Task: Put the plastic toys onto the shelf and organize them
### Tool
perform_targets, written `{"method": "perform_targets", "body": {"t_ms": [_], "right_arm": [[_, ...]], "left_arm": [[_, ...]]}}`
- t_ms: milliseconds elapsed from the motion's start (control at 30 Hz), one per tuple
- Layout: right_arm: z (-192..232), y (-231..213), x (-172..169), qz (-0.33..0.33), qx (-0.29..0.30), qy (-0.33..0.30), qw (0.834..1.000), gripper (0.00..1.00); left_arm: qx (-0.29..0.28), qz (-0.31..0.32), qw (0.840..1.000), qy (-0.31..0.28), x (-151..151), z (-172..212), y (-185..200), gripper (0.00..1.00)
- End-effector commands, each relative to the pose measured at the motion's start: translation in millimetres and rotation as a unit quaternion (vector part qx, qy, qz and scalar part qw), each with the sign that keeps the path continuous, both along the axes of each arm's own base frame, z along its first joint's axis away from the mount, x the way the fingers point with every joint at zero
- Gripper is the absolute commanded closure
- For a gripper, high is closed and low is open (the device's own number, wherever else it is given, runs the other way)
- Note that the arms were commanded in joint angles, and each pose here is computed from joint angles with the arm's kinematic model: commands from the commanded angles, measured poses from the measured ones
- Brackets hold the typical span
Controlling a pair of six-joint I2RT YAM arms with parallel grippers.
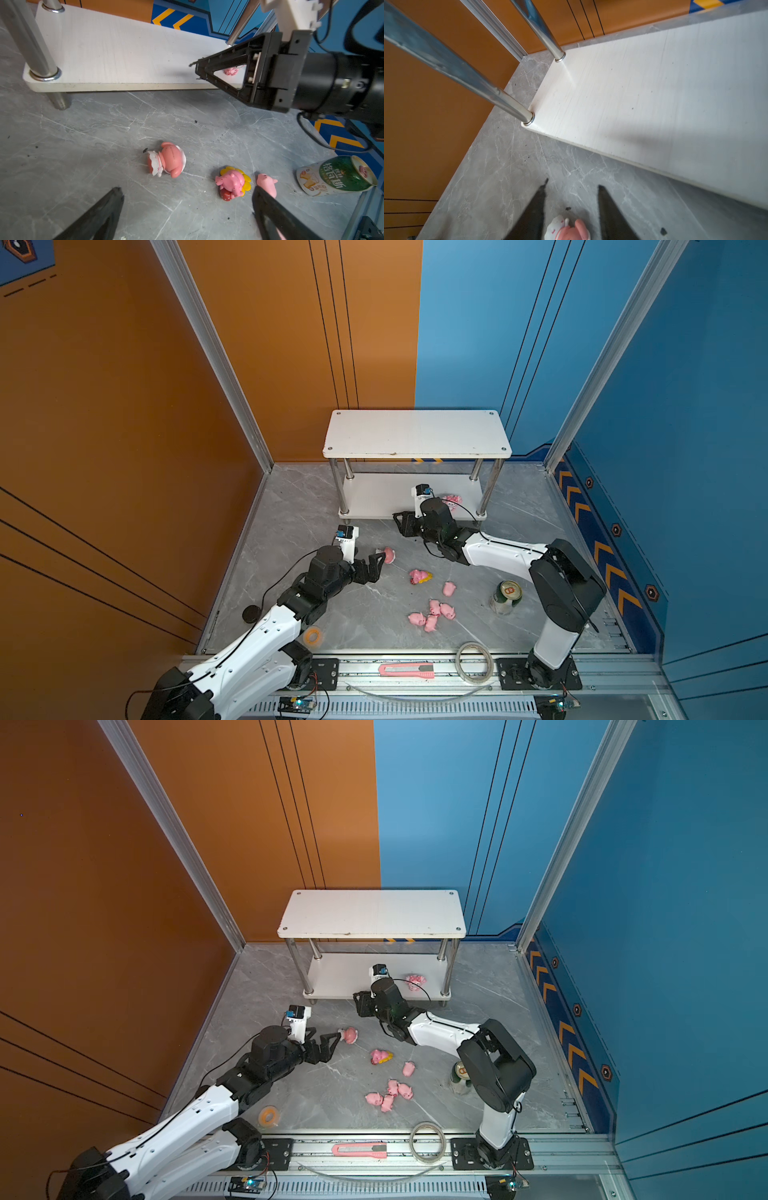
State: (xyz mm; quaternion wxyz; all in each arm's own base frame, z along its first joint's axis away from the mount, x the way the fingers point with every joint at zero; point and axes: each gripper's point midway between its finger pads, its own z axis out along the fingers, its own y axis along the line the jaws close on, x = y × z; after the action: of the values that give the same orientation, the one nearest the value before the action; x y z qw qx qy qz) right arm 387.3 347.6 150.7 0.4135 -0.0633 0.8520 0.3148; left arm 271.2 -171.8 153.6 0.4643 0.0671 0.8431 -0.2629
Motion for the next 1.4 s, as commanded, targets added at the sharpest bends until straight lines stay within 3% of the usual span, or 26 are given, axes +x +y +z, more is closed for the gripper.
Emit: {"method": "perform_targets", "body": {"t_ms": [0,133,200,367,533,900,1367], "right_arm": [[-32,-8,-26,0.012,-0.059,0.039,0.997,0.78],[-40,-9,-38,0.029,-0.064,0.062,0.996,0.89],[-44,-5,-46,0.05,-0.071,0.073,0.994,0.9],[-62,-9,-56,0.061,-0.096,0.087,0.99,0.91],[-71,-8,-61,0.066,-0.093,0.103,0.988,0.91],[-75,-5,-61,0.072,-0.091,0.107,0.987,0.91],[-70,-5,-55,0.065,-0.087,0.105,0.989,0.91]], "left_arm": [[0.006,0.013,1.0,0.002,9,4,2,0.08],[0.029,0.016,0.999,0.037,11,-17,2,0.13],[0.033,0.015,0.998,0.048,13,-24,1,0.24],[0.042,0.028,0.997,0.06,28,-37,-3,0.69],[0.025,-0.002,0.996,0.083,45,-40,-26,0.88],[0.026,0.01,0.992,0.127,73,-67,-26,0.99],[0.003,0.046,0.983,0.178,69,-113,3,1.0]]}}
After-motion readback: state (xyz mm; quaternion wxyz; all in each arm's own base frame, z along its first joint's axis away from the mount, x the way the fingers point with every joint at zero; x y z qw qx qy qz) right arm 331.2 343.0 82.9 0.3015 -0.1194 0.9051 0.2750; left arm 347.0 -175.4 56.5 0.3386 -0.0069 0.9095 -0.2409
